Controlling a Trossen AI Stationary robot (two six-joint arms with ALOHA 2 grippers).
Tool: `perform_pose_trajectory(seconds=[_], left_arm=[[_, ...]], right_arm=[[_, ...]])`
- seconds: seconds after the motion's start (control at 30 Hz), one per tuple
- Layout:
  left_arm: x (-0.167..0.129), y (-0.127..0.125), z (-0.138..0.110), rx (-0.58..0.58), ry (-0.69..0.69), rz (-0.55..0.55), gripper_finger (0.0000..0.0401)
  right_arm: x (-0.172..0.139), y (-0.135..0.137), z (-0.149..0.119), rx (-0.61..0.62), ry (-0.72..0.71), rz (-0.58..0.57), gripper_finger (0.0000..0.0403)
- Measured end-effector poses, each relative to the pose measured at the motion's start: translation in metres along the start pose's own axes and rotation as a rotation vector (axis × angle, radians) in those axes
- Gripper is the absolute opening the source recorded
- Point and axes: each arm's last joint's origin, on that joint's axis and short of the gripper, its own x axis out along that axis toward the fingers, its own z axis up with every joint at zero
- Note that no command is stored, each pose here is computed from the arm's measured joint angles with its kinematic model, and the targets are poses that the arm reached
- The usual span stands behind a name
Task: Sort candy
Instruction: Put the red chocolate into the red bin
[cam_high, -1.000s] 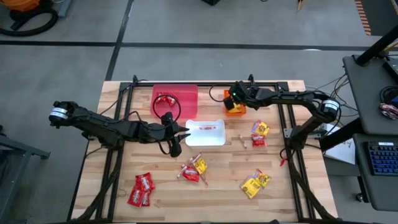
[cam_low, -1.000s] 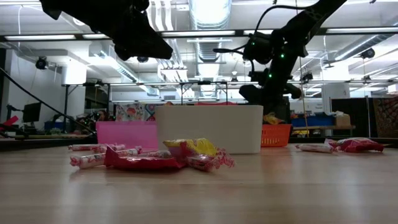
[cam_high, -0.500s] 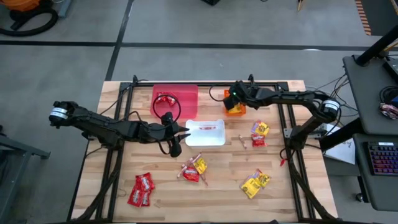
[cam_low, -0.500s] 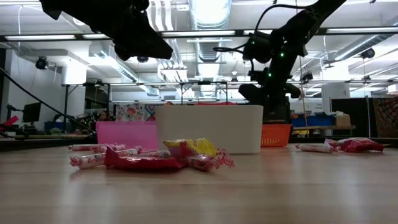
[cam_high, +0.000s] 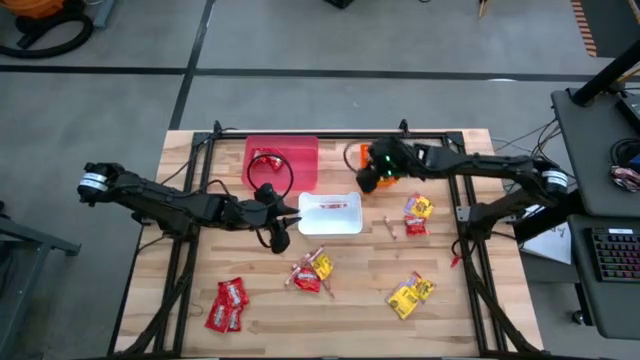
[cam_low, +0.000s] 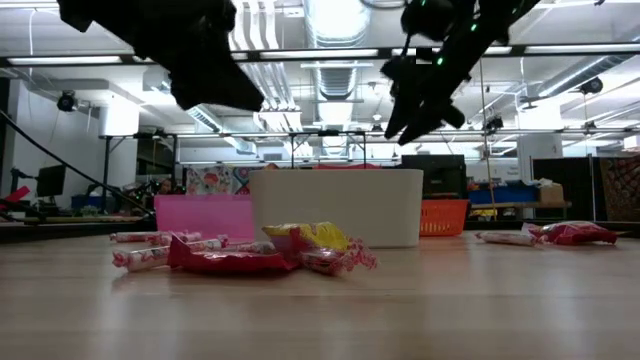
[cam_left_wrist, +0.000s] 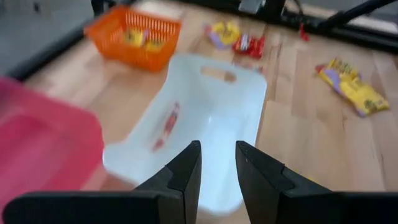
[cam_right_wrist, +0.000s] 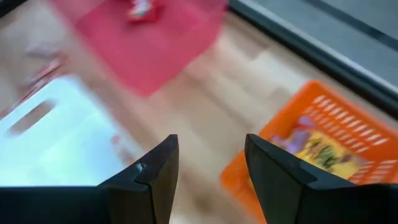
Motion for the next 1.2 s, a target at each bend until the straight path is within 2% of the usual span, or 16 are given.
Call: perform_pose_trajectory(seconds=[0.23,0.47,0.77,0.9,1.03,1.2], left_arm=[[-0.003,-0.003,-0.011,-0.046,0.089,0.001,0.0084],[-0.010,-0.010,-0.018,-0.120,0.233,-0.078,0.0084],[-0.043,-0.041,-0.031,-0.290,0.600,-0.173,0.0084],[-0.062,-0.054,-0.037,-0.344,0.708,-0.130,0.0084],[-0.069,-0.066,-0.049,-0.481,0.766,-0.068,0.0085],[-0.073,-0.082,-0.068,-0.518,0.829,-0.013,0.0101]], right_arm=[[-0.026,0.041,-0.022,-0.125,0.034,0.123,0.0176],[-0.035,0.066,-0.037,-0.205,0.050,0.193,0.0176],[-0.035,0.072,-0.040,-0.260,0.042,0.212,0.0176],[-0.035,0.073,-0.040,-0.269,0.033,0.217,0.0176],[-0.035,0.074,-0.038,-0.280,0.014,0.227,0.0176],[-0.035,0.074,-0.038,-0.301,0.011,0.227,0.0176]])
